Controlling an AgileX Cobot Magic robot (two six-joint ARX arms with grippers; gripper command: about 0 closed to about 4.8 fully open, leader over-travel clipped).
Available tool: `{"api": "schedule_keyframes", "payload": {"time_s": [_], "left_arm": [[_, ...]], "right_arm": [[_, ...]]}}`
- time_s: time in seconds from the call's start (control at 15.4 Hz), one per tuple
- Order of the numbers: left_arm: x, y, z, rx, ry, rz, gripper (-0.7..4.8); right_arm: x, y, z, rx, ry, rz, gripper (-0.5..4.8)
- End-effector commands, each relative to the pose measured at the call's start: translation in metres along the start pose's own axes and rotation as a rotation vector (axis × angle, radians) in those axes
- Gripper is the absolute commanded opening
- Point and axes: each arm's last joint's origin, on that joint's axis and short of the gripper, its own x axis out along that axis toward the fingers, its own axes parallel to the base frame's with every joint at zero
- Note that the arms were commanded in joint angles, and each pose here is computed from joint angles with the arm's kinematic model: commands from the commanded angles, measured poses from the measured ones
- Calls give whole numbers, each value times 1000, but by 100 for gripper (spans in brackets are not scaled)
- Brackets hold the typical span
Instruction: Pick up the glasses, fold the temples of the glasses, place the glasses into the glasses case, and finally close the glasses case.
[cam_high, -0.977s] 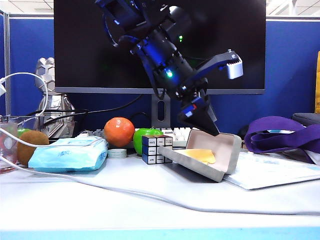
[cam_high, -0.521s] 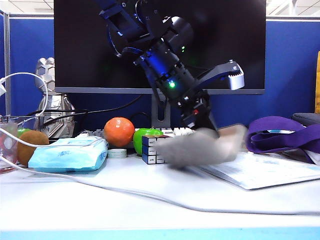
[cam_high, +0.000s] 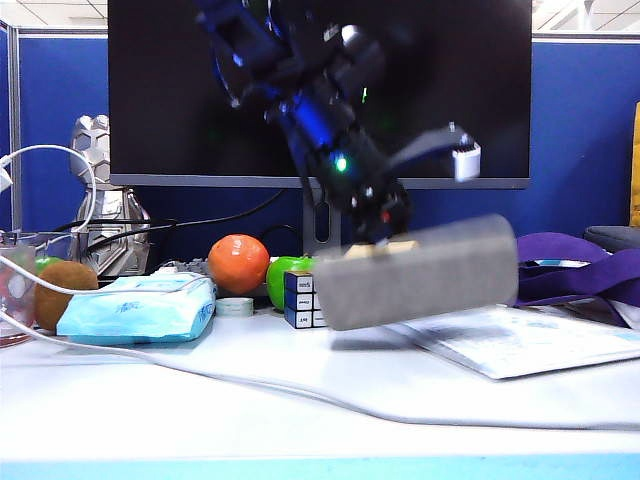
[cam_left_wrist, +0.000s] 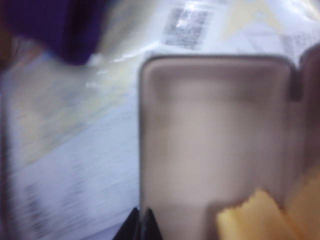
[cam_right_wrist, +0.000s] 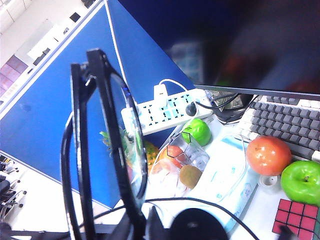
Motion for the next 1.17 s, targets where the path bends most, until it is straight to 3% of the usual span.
{"api": "schedule_keyframes", "payload": {"time_s": [0.07,0.2,0.33,0.52,0.59,0.85,1.17], "left_arm": [[-16,8,6,-14,64,108,-5],[-21,9,5,-37,121,135,-5],[-24,7,0,-67,244,166,-5],[-27,9,-12,-194,364,211,-5],[-27,11,-15,-206,386,234,-5],[-29,17,-29,-238,394,237,-5],[-24,13,-34,-239,347,133,23]], "right_arm": [[-2,5,3,-33,-13,10,-1],[-2,5,3,-33,-13,10,-1],[-2,5,3,-33,-13,10,-1],[-2,5,3,-33,-13,10,-1],[-2,5,3,-33,-13,10,-1],[-2,5,3,-32,-11,13,-1],[-2,5,3,-33,-11,13,-1]]}}
